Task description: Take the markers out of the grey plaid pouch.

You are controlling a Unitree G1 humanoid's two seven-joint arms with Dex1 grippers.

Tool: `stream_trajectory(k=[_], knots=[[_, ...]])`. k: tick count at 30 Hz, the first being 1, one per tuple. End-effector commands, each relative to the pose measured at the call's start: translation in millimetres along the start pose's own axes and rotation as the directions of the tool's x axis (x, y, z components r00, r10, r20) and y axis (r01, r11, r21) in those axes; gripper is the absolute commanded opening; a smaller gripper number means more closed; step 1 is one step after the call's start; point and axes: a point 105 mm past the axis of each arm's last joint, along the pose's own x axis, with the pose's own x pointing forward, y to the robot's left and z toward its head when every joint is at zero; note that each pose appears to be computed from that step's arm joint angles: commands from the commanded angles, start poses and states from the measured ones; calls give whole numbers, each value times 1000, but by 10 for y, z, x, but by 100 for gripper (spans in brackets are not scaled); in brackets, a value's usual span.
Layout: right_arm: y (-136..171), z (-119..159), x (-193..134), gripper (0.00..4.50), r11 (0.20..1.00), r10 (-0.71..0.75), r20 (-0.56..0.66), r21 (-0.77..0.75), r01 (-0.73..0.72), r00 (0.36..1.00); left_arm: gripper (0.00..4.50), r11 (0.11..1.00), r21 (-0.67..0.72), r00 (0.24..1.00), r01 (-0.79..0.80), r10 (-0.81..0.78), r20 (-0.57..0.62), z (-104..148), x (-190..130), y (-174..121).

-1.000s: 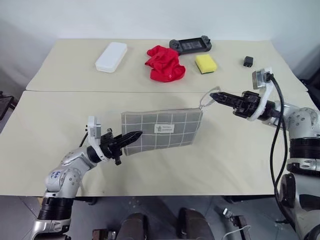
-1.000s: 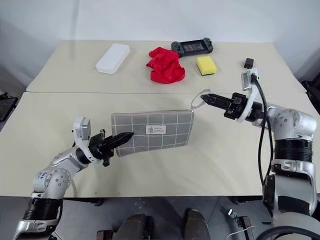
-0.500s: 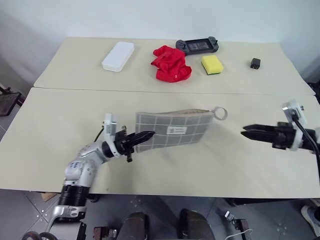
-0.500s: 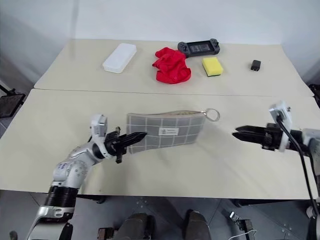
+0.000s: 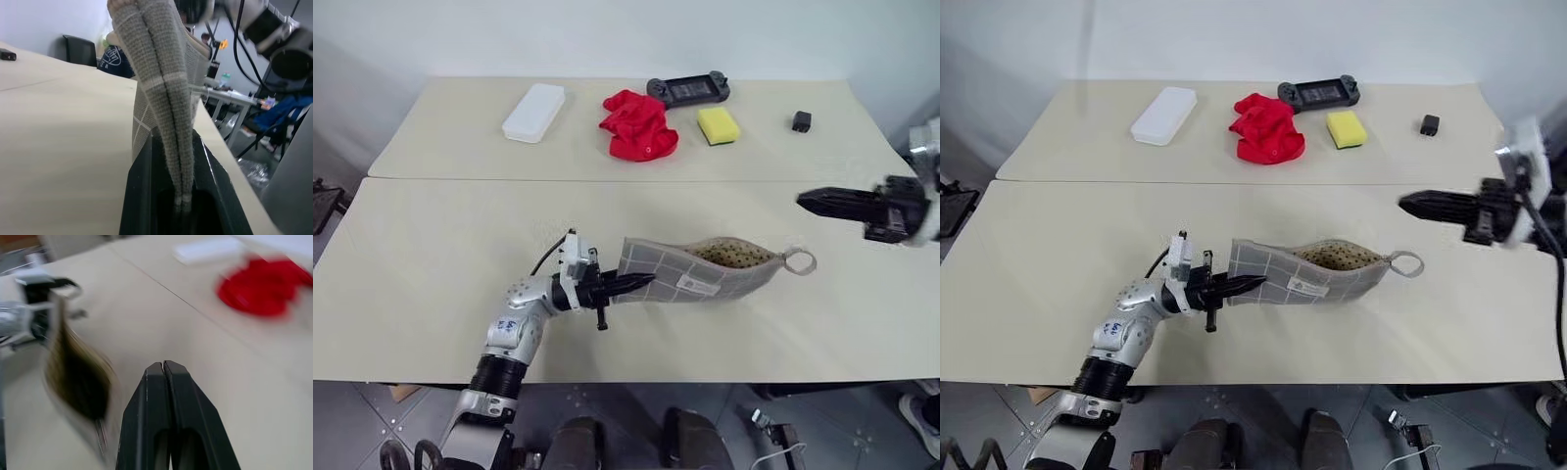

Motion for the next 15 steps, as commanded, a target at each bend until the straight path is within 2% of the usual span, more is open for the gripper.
stream_trajectory(k=[1,6,15], knots=[[165,-64,337,4,994,98,-61,-51,-101,993,0,999,33,1000,-26,26,-5,-34,-50,-2],[297,-154,578,4,978,184,-85,-81,-191,979,0,998,44,999,-47,47,-19,-71,-107,-34],[444,-439,684,4,897,299,-267,-250,-366,916,0,996,56,996,-73,75,-48,-124,-185,-79]])
